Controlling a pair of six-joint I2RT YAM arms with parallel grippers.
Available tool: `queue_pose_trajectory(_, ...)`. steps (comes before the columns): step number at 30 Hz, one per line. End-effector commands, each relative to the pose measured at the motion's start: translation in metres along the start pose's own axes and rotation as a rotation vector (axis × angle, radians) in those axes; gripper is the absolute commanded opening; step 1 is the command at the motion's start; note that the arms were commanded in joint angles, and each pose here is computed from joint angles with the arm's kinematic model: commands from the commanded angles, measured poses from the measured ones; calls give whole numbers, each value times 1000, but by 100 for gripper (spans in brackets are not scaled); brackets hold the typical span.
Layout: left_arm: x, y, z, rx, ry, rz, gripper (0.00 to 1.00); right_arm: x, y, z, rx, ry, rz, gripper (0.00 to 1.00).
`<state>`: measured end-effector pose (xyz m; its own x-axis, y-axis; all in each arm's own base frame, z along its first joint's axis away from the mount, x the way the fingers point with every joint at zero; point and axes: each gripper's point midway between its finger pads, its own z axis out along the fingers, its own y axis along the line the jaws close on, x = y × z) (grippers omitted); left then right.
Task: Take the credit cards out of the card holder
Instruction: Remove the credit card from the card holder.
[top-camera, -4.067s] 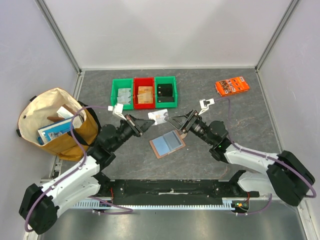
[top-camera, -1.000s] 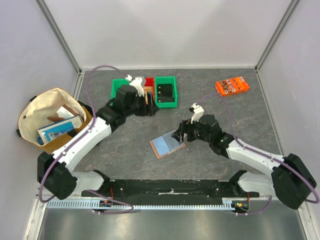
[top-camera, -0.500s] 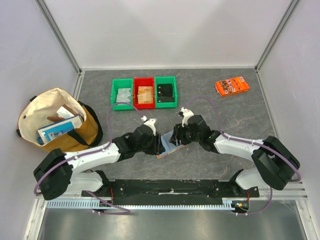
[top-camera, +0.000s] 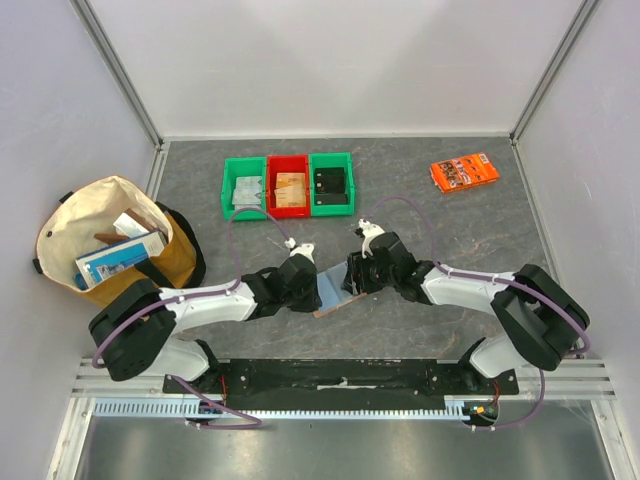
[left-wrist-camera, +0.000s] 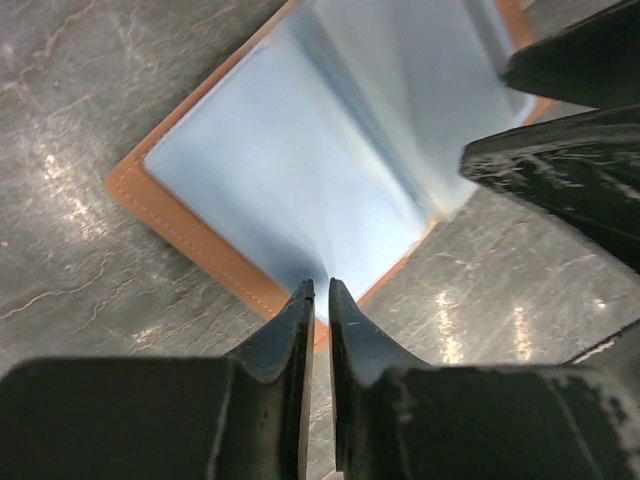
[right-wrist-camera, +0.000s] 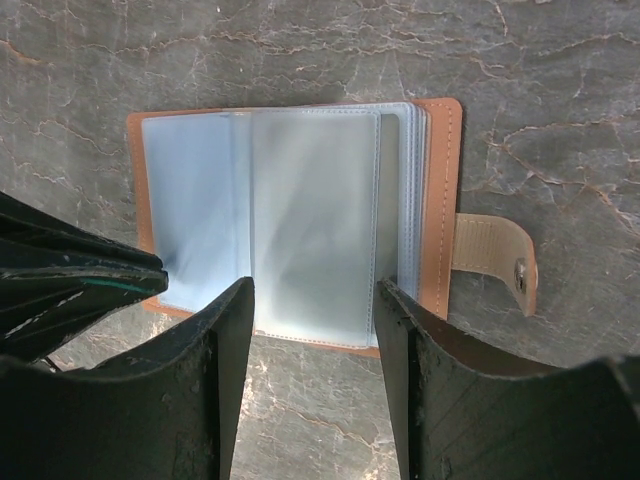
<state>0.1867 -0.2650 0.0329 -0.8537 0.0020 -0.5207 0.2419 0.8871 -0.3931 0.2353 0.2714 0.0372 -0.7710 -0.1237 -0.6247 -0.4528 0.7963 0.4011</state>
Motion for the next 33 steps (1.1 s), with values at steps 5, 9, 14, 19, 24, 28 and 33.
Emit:
queue_pose_trajectory(5,6,13,7,-83,18,-41,6,-5,14,3,-42,9,-7,56)
queue_pose_trajectory(9,9,13,10,-86,37,-37,4,-2,25,7,-92,27,13,54)
queue_pose_trajectory(14,10,13,11,-82,38,-42,2,-2,45,11,-180,35,45,52)
queue_pose_trajectory(19,7,14,6,-74,-2,-67,2,-11,73,13,-268,38,38,51)
queue_pose_trajectory(24,-4,12,-6,-27,-96,-144,6,-13,98,15,-330,55,0,51)
queue_pose_trajectory(28,-9,20,-18,-13,-180,-230,10,-8,115,18,-370,86,-20,52)
queue_pose_trajectory(33,-24,22,-41,66,-320,-324,16,-6,123,21,-376,102,-46,54)
